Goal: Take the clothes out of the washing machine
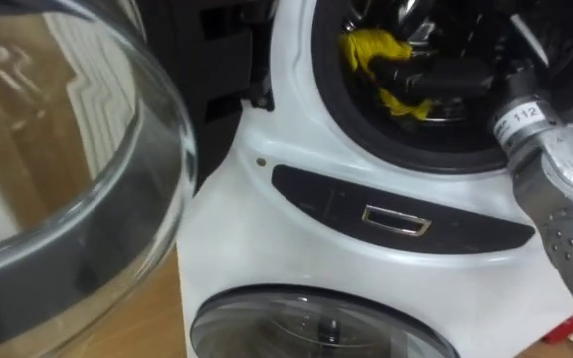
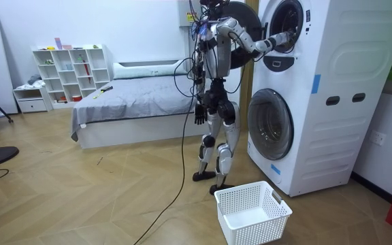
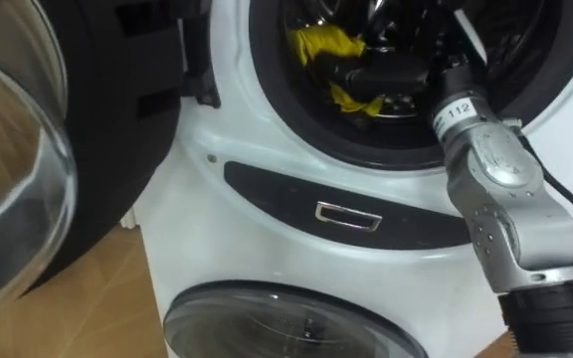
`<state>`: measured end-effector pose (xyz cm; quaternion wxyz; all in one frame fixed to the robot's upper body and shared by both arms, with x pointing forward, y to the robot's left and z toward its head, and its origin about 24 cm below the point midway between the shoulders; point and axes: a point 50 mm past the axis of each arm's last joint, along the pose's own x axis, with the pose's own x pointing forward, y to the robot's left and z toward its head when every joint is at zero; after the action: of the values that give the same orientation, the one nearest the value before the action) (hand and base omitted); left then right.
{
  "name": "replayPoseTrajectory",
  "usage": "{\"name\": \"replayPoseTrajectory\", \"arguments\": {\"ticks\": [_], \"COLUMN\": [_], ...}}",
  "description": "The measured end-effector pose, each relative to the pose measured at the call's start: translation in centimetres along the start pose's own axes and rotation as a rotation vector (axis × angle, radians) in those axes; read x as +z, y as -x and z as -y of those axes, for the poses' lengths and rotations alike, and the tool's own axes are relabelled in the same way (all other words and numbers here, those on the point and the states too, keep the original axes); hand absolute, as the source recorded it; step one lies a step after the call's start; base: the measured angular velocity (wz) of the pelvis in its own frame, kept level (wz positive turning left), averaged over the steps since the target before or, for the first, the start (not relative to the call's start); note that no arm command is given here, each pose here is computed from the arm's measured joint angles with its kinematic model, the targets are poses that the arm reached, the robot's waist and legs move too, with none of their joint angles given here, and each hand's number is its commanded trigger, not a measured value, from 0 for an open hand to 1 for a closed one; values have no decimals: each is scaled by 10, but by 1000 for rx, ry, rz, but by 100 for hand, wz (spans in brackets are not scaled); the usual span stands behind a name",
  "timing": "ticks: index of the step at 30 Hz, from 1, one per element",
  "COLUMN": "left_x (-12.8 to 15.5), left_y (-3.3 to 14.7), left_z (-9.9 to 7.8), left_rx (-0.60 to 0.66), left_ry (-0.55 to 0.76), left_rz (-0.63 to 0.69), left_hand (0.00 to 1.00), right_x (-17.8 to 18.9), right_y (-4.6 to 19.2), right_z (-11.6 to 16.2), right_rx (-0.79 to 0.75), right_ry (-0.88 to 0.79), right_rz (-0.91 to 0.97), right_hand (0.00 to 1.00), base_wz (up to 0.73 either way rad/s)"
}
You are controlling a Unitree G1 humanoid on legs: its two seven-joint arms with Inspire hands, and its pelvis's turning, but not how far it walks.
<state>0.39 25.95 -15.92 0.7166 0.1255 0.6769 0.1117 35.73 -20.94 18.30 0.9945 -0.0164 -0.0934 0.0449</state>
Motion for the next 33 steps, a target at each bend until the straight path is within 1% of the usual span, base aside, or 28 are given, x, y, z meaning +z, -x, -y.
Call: {"name": "replayPoseTrajectory", "arguments": {"ticks": [2, 5, 10, 17, 18, 19, 20, 26, 29, 33], "left_x": [0, -1, -8, -15, -13, -10, -9, -2, 2, 10], "left_y": [0, 0, 1, 2, 1, 1, 1, 0, 0, -1], "left_z": [0, -4, -5, -7, -8, -8, -9, -13, -13, -12], "left_rx": [0, 5, -17, -25, -29, -37, -38, -41, -42, -47], "left_ry": [-3, -17, -12, -10, -11, -12, -12, -17, -14, -7], "left_rz": [0, -16, -45, -84, -81, -74, -72, -73, -67, -50], "left_hand": [0, 0, 0, 0, 0, 0, 0, 0, 0, 0], "right_x": [-3, -14, -24, -26, -26, -25, -26, -25, -25, -22], "right_y": [-6, -9, -18, -22, -22, -23, -23, -22, -22, -20], "right_z": [-2, 1, 7, 10, 10, 10, 9, 10, 11, 25], "right_rx": [16, 24, 22, 52, 60, 76, 84, 131, 152, 105], "right_ry": [27, 80, 75, 82, 82, 80, 83, 123, 189, 286], "right_rz": [-32, -99, -214, -263, -269, -275, -277, -286, -300, -312], "right_hand": [0, 0, 0, 0, 19, 87, 100, 100, 100, 100], "base_wz": [2, 4, 1, 6, 4, 0, 0, 0, 2, 6]}}
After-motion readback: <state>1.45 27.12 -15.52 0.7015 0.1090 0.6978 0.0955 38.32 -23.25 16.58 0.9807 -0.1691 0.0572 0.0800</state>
